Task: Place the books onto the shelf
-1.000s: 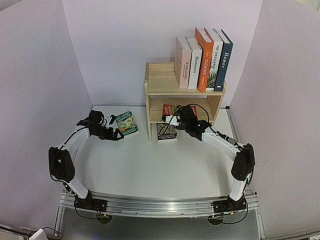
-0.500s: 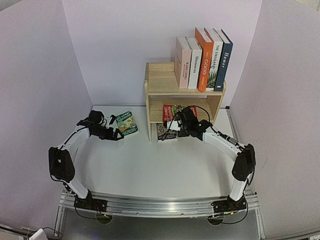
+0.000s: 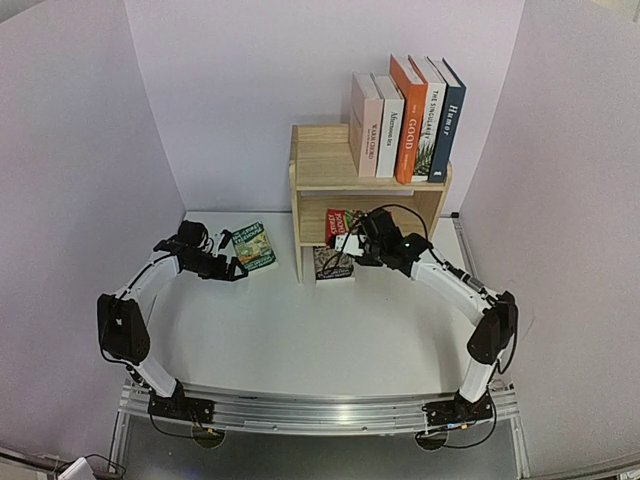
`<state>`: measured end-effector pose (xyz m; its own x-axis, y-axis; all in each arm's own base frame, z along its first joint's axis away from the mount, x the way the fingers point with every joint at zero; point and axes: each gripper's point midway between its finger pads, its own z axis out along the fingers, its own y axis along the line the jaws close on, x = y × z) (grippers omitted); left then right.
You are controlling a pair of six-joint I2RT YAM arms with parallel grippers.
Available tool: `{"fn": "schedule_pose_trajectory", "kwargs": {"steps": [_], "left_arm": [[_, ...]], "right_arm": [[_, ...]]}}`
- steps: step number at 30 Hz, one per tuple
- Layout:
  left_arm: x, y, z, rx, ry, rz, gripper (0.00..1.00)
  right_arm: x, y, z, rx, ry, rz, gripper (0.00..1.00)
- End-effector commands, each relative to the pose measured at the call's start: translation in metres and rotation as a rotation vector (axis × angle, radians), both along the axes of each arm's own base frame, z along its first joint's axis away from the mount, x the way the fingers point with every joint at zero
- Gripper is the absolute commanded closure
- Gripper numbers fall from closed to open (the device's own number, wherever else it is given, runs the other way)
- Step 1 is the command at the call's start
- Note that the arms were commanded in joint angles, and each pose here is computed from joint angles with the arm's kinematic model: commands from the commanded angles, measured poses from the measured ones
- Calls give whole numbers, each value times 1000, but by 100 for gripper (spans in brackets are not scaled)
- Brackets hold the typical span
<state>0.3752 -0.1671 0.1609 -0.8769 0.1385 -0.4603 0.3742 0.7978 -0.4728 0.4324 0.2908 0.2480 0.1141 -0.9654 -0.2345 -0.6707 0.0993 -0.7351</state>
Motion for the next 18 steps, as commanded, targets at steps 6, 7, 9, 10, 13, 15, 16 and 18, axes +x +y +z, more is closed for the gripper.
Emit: {"fn": "schedule_pose_trajectory", "kwargs": {"steps": [6,7,9,10,13,15,16,18], "left_arm": [[-1,-1,7,-9,-29,-20,1],[-1,-1,7,-9,-29,-20,1],[-1,-2,8,-10,-30,-21,1],[-1,-2,8,-11,-31,-22,1],[-2,-2,9,-11,-31,-22,1],[-2,-1,9,-10,-32,-21,1],[-3,-1,9,-10,-32,-22,1],[-4,-1,9,-4,-44,-35,1]], "right_arm": [[7,0,18,41,-5,-7,55],[8,0,18,41,-4,-7,55],[10,0,17,39,-3,-6,55],[11,1,16,38,-2,-6,55],[12,1,15,37,3,-4,55],[8,4,18,56,18,7,55],[5,6,21,74,30,15,54],[-2,9,29,118,59,24,52]]}}
